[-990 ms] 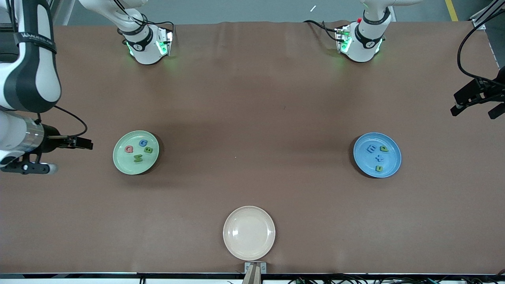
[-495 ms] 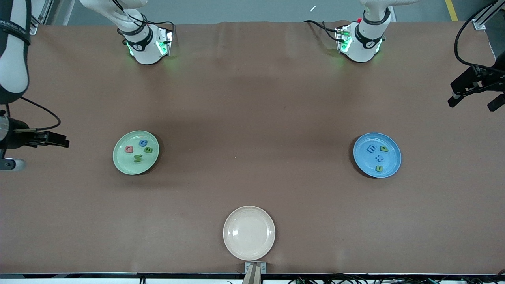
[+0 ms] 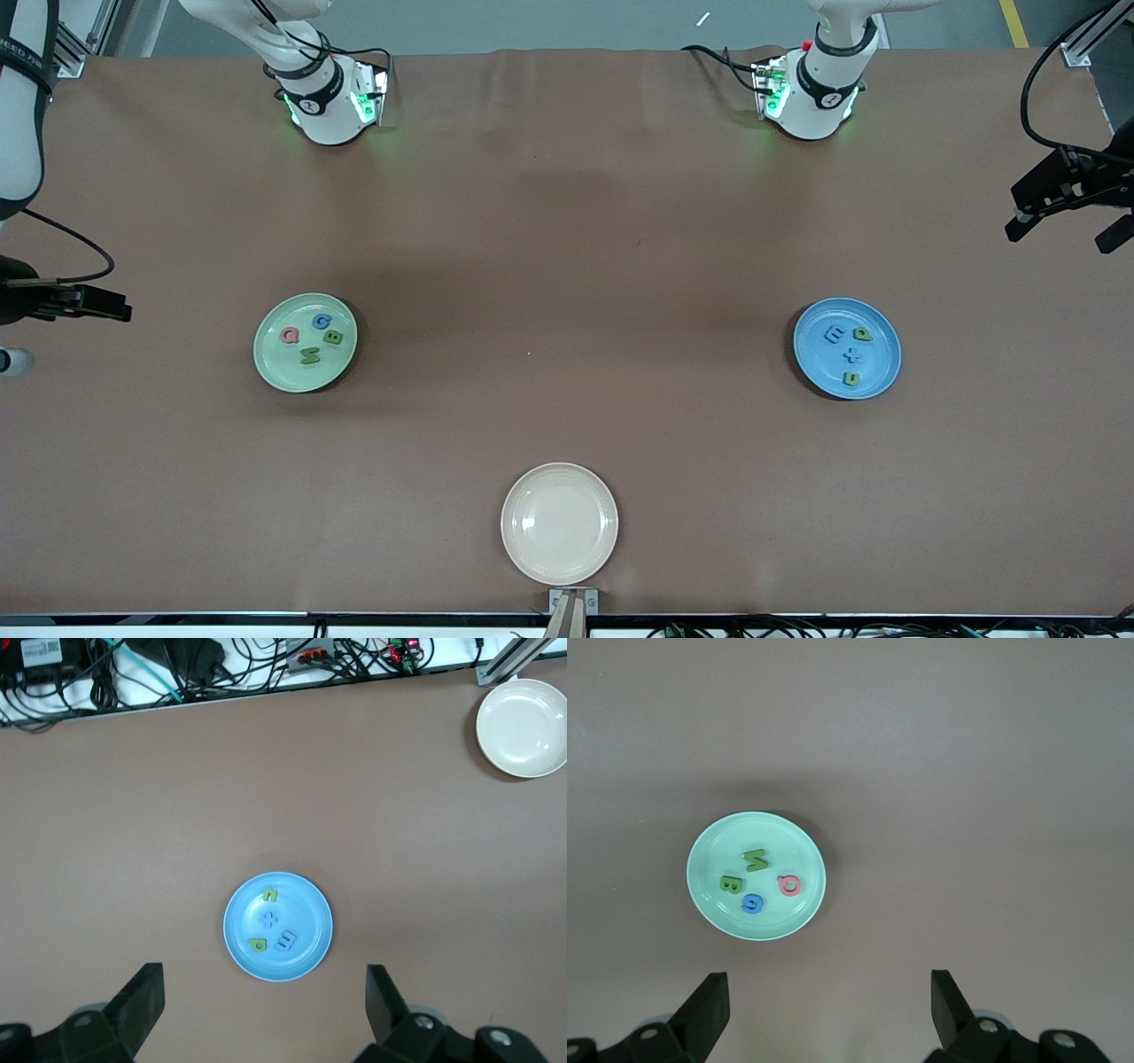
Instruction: Sort upper and lower case letters into plates
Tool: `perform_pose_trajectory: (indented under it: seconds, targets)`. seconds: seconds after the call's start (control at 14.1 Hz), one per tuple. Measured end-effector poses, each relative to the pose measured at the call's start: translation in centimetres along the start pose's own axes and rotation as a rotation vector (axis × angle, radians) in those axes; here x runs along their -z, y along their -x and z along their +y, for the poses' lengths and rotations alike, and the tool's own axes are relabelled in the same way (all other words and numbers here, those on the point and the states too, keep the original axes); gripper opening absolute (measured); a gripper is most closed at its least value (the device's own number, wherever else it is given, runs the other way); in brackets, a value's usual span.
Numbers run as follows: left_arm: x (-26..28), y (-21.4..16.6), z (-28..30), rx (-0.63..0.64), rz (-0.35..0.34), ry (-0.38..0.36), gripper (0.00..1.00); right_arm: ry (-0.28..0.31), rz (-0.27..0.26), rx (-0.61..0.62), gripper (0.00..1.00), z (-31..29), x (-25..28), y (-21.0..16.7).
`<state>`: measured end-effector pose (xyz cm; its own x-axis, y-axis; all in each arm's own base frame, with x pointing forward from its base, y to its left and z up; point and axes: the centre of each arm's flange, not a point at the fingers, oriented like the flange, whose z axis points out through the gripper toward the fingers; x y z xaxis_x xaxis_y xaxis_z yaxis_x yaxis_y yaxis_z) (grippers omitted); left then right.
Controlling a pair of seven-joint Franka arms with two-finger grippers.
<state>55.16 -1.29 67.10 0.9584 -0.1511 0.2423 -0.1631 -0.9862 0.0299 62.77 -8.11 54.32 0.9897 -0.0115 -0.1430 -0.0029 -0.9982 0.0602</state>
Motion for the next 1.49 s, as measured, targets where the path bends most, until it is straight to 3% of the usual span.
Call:
perform_pose_trajectory:
  seconds: [0.14, 0.5, 0.85, 1.13, 1.49]
  targets:
    - [-0.6, -1.1, 0.3, -0.011, -0.002, -0.003, 1.0, -0.002, 0.004, 0.012, 1.0, 1.0, 0.4, 0.2]
    - [-1.7, -2.3, 3.2, -0.037, -0.023, -0.105, 1.0, -0.009, 0.002, 0.009, 1.0, 2.6, 0.2, 0.4]
    - [-1.2, -2.4, 2.4, -0.021, -0.013, -0.107, 1.0, -0.019, -0.004, 0.019, 1.0, 1.9, -0.3, -0.1]
    - [-1.1, -2.1, 0.4, 0.012, -0.01, -0.063, 1.0, -0.026, 0.0, 0.021, 1.0, 1.8, -0.3, -0.1]
    - [-1.1, -2.1, 0.3, 0.012, -0.011, -0.06, 1.0, -0.088, 0.01, 0.025, 1.0, 1.1, -0.2, -0.2]
